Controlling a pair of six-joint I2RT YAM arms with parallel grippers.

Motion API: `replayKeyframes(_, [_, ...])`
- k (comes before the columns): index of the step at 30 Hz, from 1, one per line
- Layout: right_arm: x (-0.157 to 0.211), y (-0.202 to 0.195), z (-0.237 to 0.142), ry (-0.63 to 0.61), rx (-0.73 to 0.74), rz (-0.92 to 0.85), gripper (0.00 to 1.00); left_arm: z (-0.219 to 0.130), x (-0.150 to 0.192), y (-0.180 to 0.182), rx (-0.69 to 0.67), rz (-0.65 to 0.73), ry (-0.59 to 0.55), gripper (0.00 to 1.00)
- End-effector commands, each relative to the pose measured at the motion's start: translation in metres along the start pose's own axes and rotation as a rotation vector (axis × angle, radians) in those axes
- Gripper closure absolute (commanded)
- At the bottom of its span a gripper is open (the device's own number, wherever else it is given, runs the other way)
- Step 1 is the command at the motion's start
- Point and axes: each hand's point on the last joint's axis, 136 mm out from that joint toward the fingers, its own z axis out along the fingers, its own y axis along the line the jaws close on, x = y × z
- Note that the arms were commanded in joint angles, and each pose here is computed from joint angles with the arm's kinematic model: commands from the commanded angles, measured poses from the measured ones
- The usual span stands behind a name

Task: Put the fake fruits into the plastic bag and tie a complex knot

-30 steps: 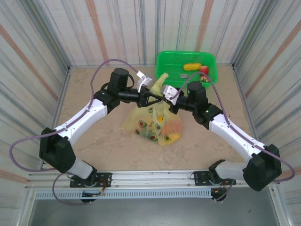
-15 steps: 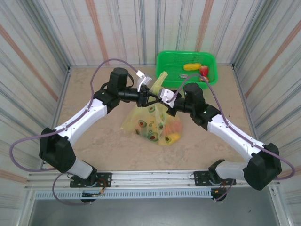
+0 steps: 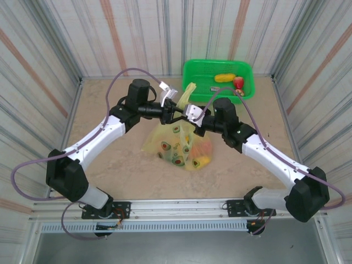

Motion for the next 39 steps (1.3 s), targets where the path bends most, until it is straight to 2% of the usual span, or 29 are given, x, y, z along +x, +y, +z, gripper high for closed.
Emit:
replayKeyframes(1, [-0.008, -0.021, -0.017, -0.034, 0.112, -0.013, 1.00, -0.001, 0.000, 0.002, -0.012, -0.002, -0.007, 0.58])
replayKeyframes(7, [-0.011, -0.022, -0.026, -0.055, 0.114, -0.049, 1.00, 0.003, -0.001, -0.013, 0.103, -0.036, -0.006, 0.47])
replayKeyframes(14, [-0.013, -0.017, -0.026, -0.079, 0.097, -0.058, 1.00, 0.003, -0.002, -0.018, 0.123, -0.042, -0.007, 0.46])
replayKeyframes(23, [-0.005, -0.022, -0.042, -0.126, 0.178, -0.001, 1.00, 0.004, 0.000, -0.005, 0.109, -0.085, -0.005, 0.65])
replayKeyframes(26, [-0.005, -0.022, -0.046, -0.133, 0.182, 0.001, 1.00, 0.006, 0.004, -0.006, 0.093, -0.076, 0.015, 0.67])
replayKeyframes(28, [-0.008, -0.022, -0.046, -0.136, 0.175, 0.001, 1.00, 0.007, 0.008, -0.008, 0.068, -0.056, 0.033, 0.64])
replayKeyframes(31, [-0.012, -0.021, -0.048, -0.147, 0.162, -0.002, 1.00, 0.012, 0.016, -0.009, -0.005, -0.018, 0.065, 0.51])
replayKeyframes(36, [-0.017, -0.019, -0.053, -0.165, 0.158, -0.011, 1.00, -0.007, 0.012, -0.001, -0.032, -0.118, 0.023, 0.50])
replayKeyframes(39, [-0.019, -0.016, -0.056, -0.174, 0.150, -0.014, 1.00, -0.022, 0.010, -0.002, -0.062, -0.109, -0.022, 0.48])
